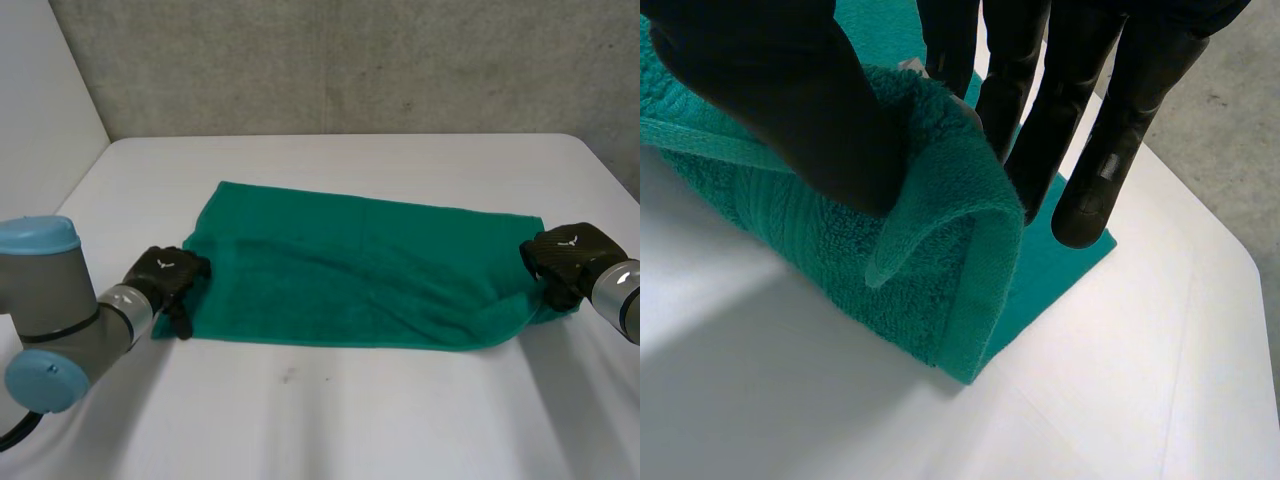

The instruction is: Fold the towel.

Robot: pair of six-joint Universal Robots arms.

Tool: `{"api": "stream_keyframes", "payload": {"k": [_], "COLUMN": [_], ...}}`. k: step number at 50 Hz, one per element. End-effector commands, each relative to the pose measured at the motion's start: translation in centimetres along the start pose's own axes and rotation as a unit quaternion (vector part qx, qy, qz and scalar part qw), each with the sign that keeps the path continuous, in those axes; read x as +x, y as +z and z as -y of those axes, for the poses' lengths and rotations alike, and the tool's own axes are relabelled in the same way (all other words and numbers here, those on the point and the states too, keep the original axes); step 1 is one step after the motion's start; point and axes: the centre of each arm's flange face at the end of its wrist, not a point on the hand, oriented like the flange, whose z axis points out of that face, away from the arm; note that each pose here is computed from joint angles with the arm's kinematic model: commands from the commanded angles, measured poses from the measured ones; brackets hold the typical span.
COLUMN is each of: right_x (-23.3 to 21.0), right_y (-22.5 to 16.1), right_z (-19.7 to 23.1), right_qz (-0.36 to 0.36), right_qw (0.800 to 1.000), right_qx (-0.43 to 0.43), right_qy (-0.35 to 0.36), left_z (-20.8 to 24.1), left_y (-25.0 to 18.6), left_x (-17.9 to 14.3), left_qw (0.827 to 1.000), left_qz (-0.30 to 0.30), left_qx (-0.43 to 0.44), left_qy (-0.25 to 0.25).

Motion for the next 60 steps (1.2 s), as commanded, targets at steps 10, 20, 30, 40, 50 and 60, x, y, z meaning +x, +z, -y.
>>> {"api": "stream_keyframes", "payload": {"k": [10,20,30,40,50,60], "right_x": [0.0,0.6,0.9,-0.4,0.7,3.8], "right_y": [0.1,0.2,-1.3,-4.2,-0.3,7.0], "right_z": [0.0,0.4,1.4,0.9,1.0,1.4], "right_qz": [-0.002,-0.014,-0.006,0.058,0.031,-0.043], "right_qw": [1.0,1.0,1.0,0.994,0.997,0.999], "right_qx": [0.004,0.014,-0.005,-0.078,-0.049,-0.022], "right_qy": [-0.001,-0.004,-0.014,-0.055,-0.057,-0.008], "left_z": [0.9,3.9,6.4,3.6,4.0,5.9], "left_y": [2.3,0.7,-6.1,-11.5,-5.9,2.5], "left_x": [-0.8,-1.9,-3.7,-0.8,-2.1,-2.9], "left_qw": [1.0,0.998,0.995,0.994,0.994,0.993], "left_qz": [0.005,0.026,0.064,-0.002,0.023,0.063], "left_qx": [0.023,0.06,0.068,-0.057,-0.008,0.056], "left_qy": [0.004,0.011,0.028,0.095,0.107,0.085]}}
